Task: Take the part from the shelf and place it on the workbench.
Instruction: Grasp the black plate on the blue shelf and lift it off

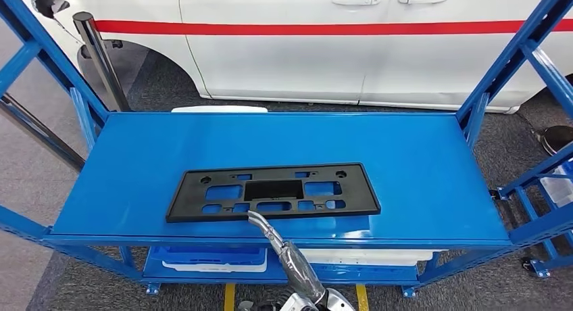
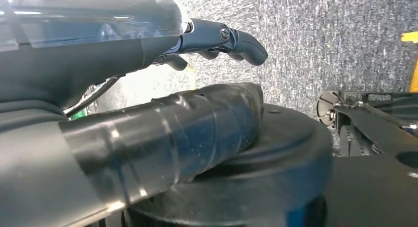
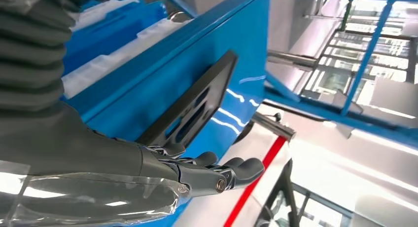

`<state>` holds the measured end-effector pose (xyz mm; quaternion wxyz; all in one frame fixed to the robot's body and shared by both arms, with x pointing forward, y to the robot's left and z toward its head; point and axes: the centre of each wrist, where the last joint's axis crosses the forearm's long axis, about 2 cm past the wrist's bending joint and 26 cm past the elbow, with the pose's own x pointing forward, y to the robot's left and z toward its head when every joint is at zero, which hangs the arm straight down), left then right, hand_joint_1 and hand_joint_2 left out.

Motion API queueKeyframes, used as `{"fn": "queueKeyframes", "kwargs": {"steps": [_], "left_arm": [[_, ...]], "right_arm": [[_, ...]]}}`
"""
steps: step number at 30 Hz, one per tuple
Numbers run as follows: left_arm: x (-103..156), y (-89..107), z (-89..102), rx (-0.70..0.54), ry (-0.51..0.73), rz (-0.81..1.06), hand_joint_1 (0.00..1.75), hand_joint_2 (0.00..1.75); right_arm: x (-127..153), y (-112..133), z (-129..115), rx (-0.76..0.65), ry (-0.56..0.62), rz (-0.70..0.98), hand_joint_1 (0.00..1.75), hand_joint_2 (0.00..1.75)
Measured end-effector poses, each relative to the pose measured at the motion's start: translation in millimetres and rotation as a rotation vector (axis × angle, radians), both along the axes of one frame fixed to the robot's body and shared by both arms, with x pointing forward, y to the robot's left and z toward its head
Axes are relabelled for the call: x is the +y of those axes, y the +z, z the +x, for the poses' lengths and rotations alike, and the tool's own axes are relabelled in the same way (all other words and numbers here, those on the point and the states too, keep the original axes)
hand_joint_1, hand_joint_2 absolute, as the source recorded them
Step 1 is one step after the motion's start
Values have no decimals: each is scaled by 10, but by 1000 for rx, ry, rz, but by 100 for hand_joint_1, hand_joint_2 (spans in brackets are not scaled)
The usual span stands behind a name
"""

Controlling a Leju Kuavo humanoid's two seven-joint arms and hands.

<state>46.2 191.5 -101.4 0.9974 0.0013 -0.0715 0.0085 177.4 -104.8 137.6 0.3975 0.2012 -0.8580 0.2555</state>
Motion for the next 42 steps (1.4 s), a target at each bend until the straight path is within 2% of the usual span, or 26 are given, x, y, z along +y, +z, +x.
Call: {"fn": "queueKeyframes", "kwargs": {"steps": [17, 26, 30, 32, 36, 42], "left_arm": [[14, -4, -8, -1, -4, 2, 0, 0], [9, -4, -12, 0, -16, -8, 0, 0], [4, -2, -8, 5, -39, -7, 0, 0], [5, -1, 0, 8, -51, -5, 0, 0], [13, -1, 14, 7, -66, -1, 0, 0], [40, -6, 16, 12, -70, 3, 0, 0]], "right_arm": [[13, -21, 45, 0, -41, -31, 0, 175], [-19, -74, 148, -121, -285, -191, 0, 175], [-14, -77, 201, -353, -529, -360, 0, 175], [5, -95, 211, -467, -604, -436, 0, 175], [46, -122, 238, -555, -643, -519, 0, 175], [63, -188, 254, -550, -658, -570, 0, 175]]}}
